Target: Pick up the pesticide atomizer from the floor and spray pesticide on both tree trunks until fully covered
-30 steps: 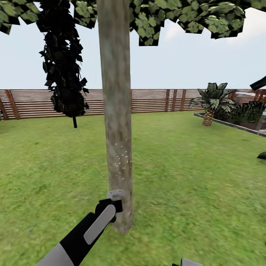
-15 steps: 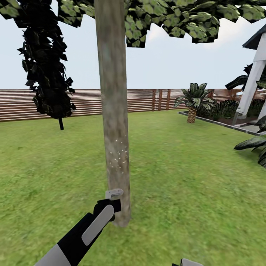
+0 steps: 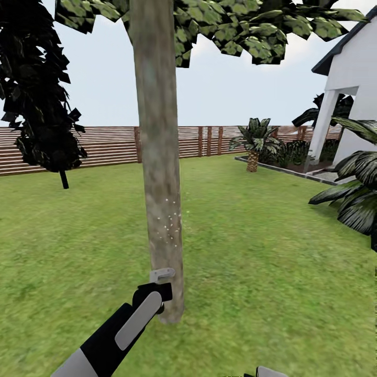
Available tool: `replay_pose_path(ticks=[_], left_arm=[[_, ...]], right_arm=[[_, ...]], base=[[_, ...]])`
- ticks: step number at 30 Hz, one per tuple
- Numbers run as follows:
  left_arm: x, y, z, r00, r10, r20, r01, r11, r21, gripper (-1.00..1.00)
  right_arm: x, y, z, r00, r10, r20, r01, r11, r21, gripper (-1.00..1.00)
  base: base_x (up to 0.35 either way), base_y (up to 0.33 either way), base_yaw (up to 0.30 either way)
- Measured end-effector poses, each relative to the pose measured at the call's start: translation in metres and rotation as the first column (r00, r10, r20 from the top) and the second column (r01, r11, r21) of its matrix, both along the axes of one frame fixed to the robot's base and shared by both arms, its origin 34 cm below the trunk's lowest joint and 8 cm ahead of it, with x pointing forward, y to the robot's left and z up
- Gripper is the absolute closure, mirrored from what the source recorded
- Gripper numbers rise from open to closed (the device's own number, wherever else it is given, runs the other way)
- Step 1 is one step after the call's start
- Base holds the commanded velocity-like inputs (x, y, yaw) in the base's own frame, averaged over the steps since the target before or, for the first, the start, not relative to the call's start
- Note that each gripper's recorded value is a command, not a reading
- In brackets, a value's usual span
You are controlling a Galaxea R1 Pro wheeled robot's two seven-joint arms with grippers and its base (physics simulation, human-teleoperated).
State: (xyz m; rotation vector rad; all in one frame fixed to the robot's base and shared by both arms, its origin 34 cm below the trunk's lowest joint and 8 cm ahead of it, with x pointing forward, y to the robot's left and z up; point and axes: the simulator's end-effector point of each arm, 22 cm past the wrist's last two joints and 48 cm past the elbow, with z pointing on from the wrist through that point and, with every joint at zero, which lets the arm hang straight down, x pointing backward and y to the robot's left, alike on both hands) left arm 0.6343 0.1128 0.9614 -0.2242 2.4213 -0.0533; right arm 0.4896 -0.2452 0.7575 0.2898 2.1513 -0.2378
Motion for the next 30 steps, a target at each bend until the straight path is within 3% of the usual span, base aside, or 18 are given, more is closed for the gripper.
replay_pose_path(ticks=[12,30], left_arm=[[-0.0021,0.0008,-0.0041,1.000,0.013,-0.001,-0.013,1.000,-0.012,1.00],[-0.0028,0.0000,-0.0052,1.000,0.014,-0.002,-0.014,1.000,-0.013,1.00]], right_arm=[[0.0000,-0.0004,-0.0002,1.000,-0.001,0.000,0.001,1.000,0.000,1.00],[0.0001,0.0000,-0.0001,1.000,0.000,0.000,0.000,1.000,0.000,1.00]], base=[[-0.025,0.350,-0.224],[-0.046,0.350,-0.068]])
